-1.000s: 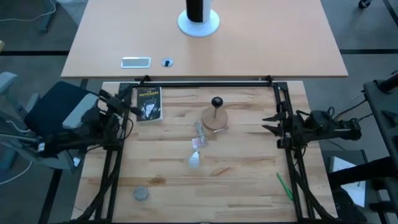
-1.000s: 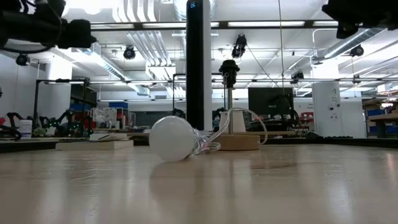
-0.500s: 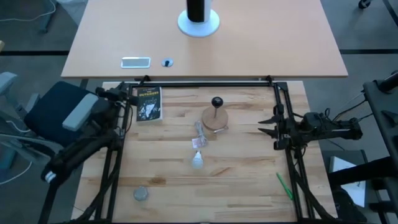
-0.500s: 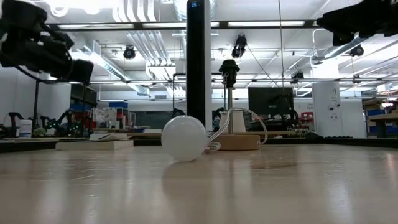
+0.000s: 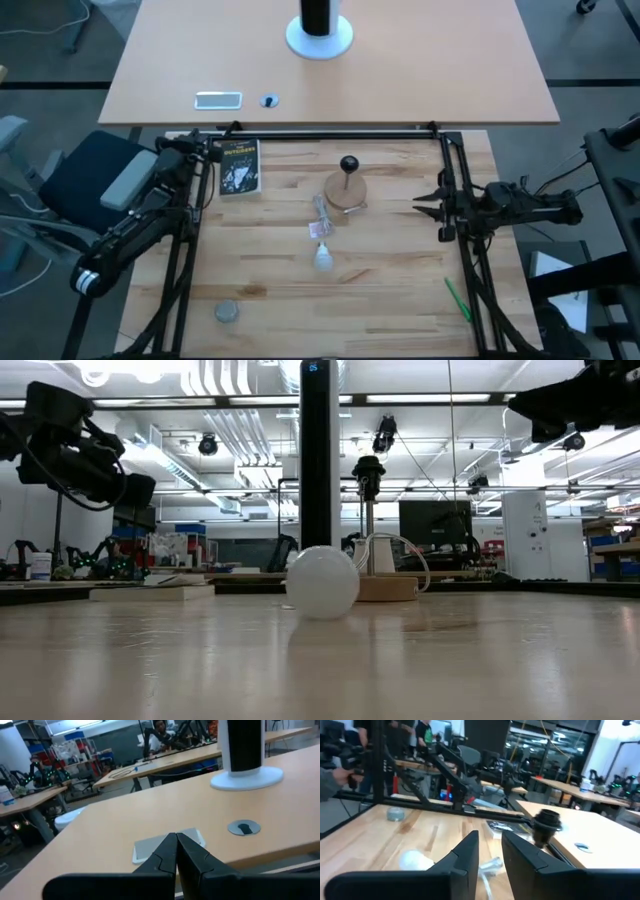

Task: Screw lightbulb
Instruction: Return to Home Position

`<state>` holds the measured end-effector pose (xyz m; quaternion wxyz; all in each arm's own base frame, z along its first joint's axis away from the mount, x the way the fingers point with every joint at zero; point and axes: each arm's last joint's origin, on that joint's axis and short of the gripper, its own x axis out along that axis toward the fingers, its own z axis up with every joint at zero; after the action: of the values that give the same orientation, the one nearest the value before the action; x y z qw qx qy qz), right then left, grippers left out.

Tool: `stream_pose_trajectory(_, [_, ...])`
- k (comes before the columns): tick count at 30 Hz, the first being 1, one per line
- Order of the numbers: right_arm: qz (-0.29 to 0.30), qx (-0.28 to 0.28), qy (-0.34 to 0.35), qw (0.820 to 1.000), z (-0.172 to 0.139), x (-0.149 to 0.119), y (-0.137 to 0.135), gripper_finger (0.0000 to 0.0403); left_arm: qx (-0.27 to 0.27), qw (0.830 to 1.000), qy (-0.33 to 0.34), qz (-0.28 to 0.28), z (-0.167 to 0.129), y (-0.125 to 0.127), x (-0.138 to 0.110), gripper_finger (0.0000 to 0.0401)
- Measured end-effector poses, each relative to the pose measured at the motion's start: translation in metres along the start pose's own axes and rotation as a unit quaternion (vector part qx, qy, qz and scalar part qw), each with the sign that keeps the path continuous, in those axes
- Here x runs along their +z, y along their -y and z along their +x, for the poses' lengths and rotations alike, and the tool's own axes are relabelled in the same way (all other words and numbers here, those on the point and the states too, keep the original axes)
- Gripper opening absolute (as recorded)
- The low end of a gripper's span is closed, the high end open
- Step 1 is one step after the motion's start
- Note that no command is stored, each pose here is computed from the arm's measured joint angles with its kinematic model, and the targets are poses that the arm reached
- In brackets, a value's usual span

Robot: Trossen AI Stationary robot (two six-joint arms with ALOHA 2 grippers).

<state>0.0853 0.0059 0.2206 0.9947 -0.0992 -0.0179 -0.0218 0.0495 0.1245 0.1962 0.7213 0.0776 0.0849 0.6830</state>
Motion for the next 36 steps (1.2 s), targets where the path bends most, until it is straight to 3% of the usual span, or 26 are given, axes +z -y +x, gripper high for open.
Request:
stream_pose_trajectory(7, [-0.023,0.024,0.053,0.998,0.002,-0.017,-0.006,0.0042,0.005,1.0,0.004,-0.014,-0.001,0.0,0.001,0.0])
stream_pose_trajectory(16, [-0.11,0.052,0.116,0.986,0.007,-0.031,-0.013,0.0006,0.006,1.0,0.004,-0.013,-0.001,0.0,0.001,0.0])
stream_pose_trajectory(20, [-0.127,0.065,0.084,0.986,0.009,-0.038,-0.015,0.0001,0.007,1.0,0.004,-0.014,-0.001,-0.001,0.001,0.0])
stream_pose_trajectory(29, [-0.021,0.057,0.058,0.996,0.01,-0.041,-0.014,0.0001,0.006,1.0,0.003,-0.013,-0.001,0.0,0.001,0.0])
stream_pose_trajectory(36, [-0.001,0.059,0.054,0.997,0.01,-0.041,-0.014,0.0001,0.006,1.0,0.003,-0.013,-0.001,0.0,0.001,0.0])
